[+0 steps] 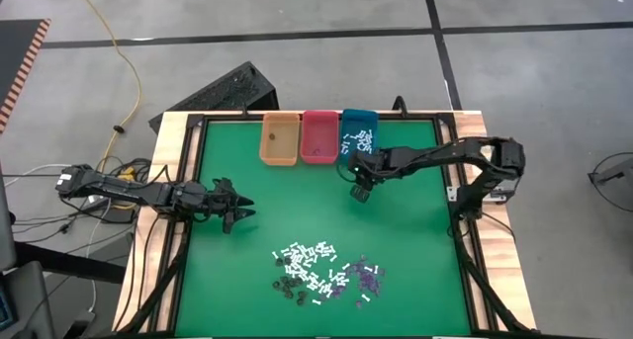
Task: Sort Halloween decoration
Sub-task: Put the white bone toy into the blue bin
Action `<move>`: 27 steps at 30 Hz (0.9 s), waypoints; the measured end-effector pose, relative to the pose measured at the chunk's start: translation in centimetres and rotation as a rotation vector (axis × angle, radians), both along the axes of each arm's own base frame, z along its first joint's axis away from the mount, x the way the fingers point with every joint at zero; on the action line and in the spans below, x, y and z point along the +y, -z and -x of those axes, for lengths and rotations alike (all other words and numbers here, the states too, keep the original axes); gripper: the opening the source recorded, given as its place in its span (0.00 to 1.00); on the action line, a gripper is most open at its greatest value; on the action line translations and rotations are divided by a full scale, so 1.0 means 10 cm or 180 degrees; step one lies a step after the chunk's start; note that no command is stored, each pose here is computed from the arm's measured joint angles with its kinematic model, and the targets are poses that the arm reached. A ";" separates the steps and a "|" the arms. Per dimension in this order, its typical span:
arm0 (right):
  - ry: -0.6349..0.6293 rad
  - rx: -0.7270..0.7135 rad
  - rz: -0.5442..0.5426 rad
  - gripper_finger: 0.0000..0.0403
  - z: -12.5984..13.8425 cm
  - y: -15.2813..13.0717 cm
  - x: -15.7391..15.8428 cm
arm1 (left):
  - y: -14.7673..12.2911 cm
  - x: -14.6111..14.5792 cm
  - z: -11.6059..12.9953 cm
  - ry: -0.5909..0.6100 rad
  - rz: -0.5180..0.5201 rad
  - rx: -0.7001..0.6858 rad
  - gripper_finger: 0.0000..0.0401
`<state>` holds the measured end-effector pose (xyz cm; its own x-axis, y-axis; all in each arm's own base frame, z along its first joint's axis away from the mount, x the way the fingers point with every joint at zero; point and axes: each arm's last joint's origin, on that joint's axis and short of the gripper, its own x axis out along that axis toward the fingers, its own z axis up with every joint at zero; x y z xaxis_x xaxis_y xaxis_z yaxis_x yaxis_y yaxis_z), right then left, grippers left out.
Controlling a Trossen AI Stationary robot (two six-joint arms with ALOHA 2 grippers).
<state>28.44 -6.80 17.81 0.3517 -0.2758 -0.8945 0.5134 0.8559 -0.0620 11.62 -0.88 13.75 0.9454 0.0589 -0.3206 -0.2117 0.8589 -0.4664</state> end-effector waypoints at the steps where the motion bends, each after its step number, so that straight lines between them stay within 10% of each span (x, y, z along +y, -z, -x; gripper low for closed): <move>1: 0.0014 0.0007 0.0004 0.33 -0.02 0.04 -0.02 | 0.00 0.00 0.00 0.0000 0.0000 0.0000 0.45; 11: 0.0069 0.0175 0.0004 0.33 -0.13 0.31 -0.09 | 0.00 0.00 0.00 0.0018 0.0014 0.0003 0.45; 27: 0.0327 0.0197 0.0348 0.33 0.41 -0.22 -0.12 | 0.00 0.00 0.00 0.0007 0.0044 0.0003 0.45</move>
